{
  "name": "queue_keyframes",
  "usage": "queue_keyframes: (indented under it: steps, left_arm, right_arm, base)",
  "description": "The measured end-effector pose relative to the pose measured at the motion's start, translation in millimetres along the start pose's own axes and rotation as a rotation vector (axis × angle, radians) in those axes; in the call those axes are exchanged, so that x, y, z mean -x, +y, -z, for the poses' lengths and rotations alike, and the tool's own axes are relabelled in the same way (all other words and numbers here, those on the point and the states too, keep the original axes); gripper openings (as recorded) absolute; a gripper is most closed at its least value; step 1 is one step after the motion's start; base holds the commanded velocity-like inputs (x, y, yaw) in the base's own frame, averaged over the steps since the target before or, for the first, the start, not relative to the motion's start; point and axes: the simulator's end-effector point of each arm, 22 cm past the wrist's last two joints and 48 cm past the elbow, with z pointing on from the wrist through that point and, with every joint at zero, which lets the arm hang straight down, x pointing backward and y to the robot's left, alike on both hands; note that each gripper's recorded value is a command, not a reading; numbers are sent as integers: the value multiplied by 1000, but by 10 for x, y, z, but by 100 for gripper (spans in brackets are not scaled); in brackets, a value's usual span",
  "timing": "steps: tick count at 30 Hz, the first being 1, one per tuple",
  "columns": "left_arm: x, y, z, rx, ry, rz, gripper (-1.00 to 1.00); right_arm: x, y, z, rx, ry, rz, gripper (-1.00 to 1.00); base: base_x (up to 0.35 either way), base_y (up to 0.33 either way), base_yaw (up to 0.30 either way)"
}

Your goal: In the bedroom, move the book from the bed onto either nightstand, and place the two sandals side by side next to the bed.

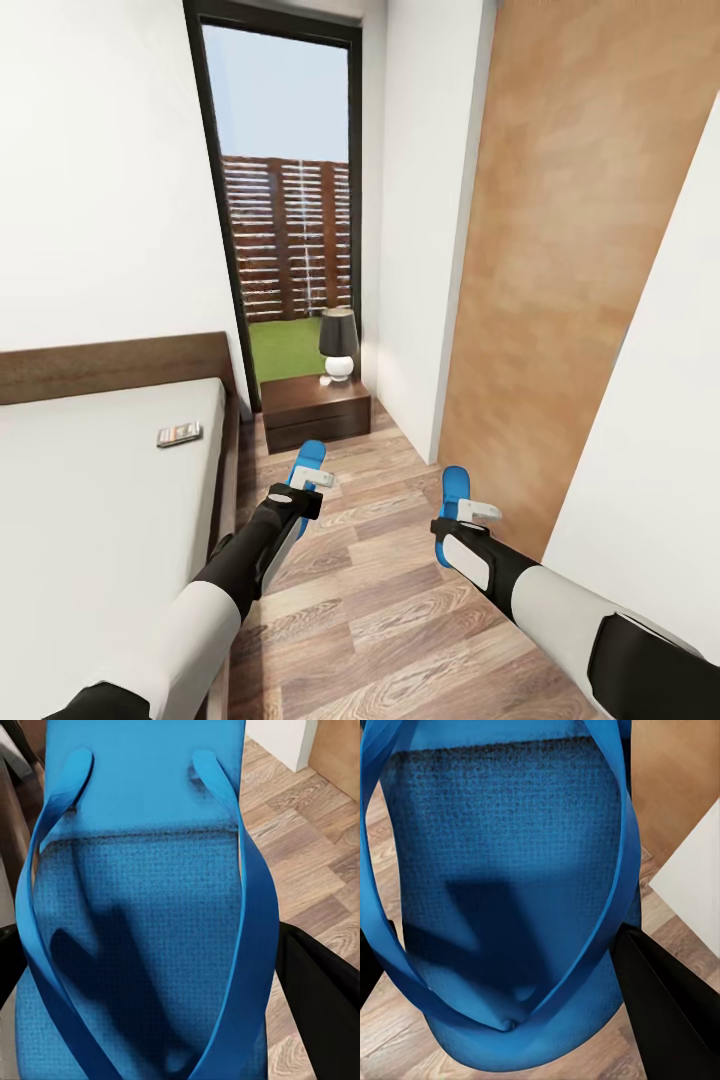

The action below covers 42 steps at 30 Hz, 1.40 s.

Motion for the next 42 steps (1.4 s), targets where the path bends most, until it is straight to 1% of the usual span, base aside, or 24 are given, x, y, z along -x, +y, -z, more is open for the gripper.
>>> queue_keyframes:
  steps: [42]
  left_arm:
    - [259,46,341,-1,2,-1,-100]
  right_arm:
    - [223,-27,371,1,2,1,-100]
  base:
    - [0,0,0]
